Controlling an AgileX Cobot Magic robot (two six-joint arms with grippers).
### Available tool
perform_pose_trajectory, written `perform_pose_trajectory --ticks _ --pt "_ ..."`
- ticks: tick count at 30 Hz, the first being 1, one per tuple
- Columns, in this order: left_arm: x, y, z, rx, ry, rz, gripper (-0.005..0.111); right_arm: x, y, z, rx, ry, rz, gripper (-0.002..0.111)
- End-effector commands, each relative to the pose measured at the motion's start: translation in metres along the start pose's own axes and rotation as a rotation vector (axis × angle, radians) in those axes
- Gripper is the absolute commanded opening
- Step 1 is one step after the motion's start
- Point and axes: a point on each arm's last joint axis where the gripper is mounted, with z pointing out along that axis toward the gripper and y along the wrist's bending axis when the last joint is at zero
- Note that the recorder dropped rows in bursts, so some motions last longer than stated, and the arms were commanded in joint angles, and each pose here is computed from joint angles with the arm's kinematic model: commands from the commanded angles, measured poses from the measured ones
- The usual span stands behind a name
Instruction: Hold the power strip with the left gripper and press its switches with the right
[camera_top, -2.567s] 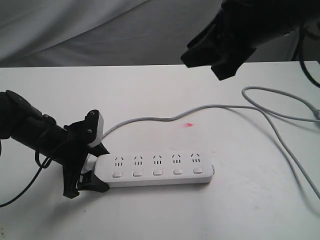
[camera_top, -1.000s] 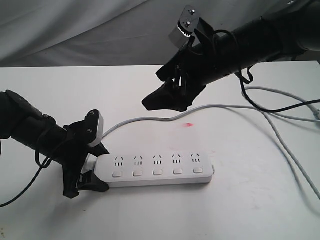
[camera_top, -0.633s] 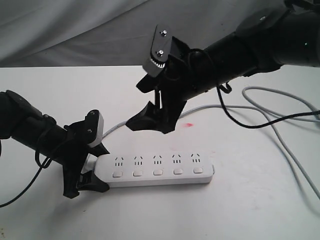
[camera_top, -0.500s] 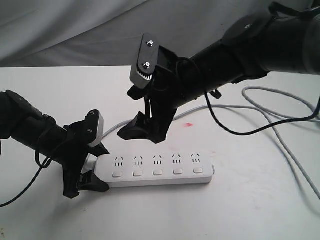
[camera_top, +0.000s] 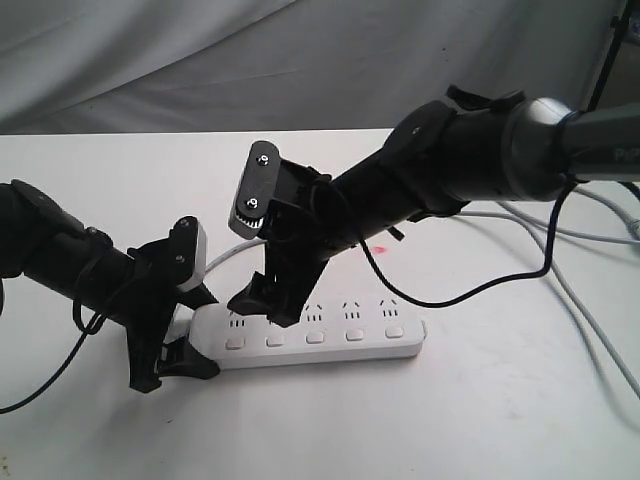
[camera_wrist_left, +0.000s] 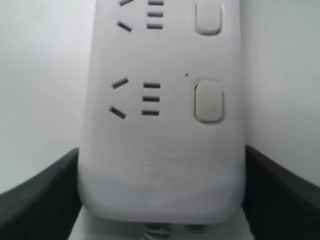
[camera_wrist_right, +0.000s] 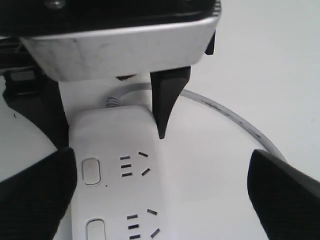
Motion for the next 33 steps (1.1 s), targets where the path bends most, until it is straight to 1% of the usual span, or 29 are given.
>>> perform_pose_trajectory --ticks 1,7,11,29,33 --pt "0.000 0.005 0.001 -0.046 0.028 0.014 0.000 -0.002 0.002 0.000 -0.003 -0.013 0.006 0.084" --pt "0.000 0.005 0.001 -0.046 0.028 0.014 0.000 -0.011 0.010 0.006 0.008 -0.022 -0.015 0.084" --pt "0.000 0.005 0.001 -0.046 0.028 0.014 0.000 -0.007 0.013 0.018 0.019 0.003 -0.024 0.084" --pt "0.000 0.005 0.001 -0.046 0.028 0.014 0.000 0.000 0.011 0.030 0.030 0.025 -0.035 0.084" --pt "0.000 0.005 0.001 -0.046 0.028 0.014 0.000 0.000 0.008 0.030 0.057 0.029 -0.035 0.084"
